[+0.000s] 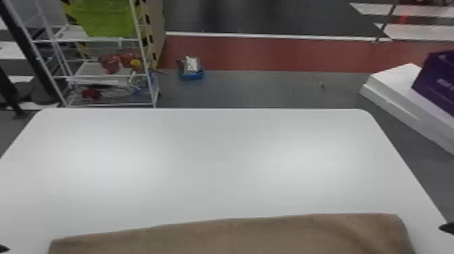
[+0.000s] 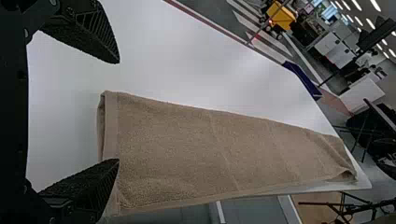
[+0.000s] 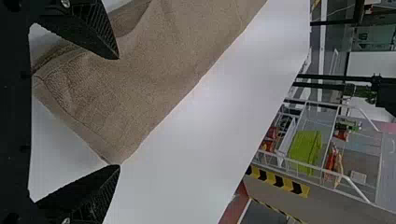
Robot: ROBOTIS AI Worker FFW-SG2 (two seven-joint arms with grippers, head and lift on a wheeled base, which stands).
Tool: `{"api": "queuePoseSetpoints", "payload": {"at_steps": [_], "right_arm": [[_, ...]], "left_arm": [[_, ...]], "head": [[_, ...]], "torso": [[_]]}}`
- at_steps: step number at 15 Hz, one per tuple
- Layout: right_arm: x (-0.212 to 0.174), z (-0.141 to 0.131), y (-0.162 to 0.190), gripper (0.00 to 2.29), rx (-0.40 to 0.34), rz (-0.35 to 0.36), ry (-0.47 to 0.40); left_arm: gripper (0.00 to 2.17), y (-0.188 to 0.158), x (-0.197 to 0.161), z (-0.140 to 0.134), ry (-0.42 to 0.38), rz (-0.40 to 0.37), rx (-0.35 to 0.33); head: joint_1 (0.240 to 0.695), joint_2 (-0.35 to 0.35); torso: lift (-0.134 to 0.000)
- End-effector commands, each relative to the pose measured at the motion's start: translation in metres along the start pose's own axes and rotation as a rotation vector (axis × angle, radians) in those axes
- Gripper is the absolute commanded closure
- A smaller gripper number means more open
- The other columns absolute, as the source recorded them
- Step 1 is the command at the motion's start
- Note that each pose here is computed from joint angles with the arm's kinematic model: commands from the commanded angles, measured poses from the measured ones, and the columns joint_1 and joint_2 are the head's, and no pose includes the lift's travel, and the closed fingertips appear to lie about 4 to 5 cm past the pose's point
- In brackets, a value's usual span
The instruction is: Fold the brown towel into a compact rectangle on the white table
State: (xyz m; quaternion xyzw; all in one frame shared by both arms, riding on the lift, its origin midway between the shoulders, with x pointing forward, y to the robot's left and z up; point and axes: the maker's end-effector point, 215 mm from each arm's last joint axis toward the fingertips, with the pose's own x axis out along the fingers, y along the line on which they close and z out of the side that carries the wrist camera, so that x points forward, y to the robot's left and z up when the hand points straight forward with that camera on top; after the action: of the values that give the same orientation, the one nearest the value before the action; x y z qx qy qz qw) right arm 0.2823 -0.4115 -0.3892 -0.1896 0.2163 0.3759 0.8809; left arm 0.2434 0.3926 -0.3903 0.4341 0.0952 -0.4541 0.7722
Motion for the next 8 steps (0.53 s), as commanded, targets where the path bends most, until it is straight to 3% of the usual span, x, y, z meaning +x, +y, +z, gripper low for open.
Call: {"api": "queuePoseSetpoints", "payload": {"at_steps": [1, 8], "right_arm": [[0.000, 0.000, 0.001, 0.04, -0.001, 0.005, 0.000], [0.014, 0.008, 0.021, 0.05, -0.049, 0.049, -0.011]], "left_arm": [[0.15, -0.003, 0.000, 0.000, 0.000, -0.013, -0.001], [0.15, -0.004, 0.000, 0.000, 0.000, -0.013, -0.003]], "head": [[0.695, -0.044], [0.695, -0.024]], "torso": [[-0.123], [-0.123]]}}
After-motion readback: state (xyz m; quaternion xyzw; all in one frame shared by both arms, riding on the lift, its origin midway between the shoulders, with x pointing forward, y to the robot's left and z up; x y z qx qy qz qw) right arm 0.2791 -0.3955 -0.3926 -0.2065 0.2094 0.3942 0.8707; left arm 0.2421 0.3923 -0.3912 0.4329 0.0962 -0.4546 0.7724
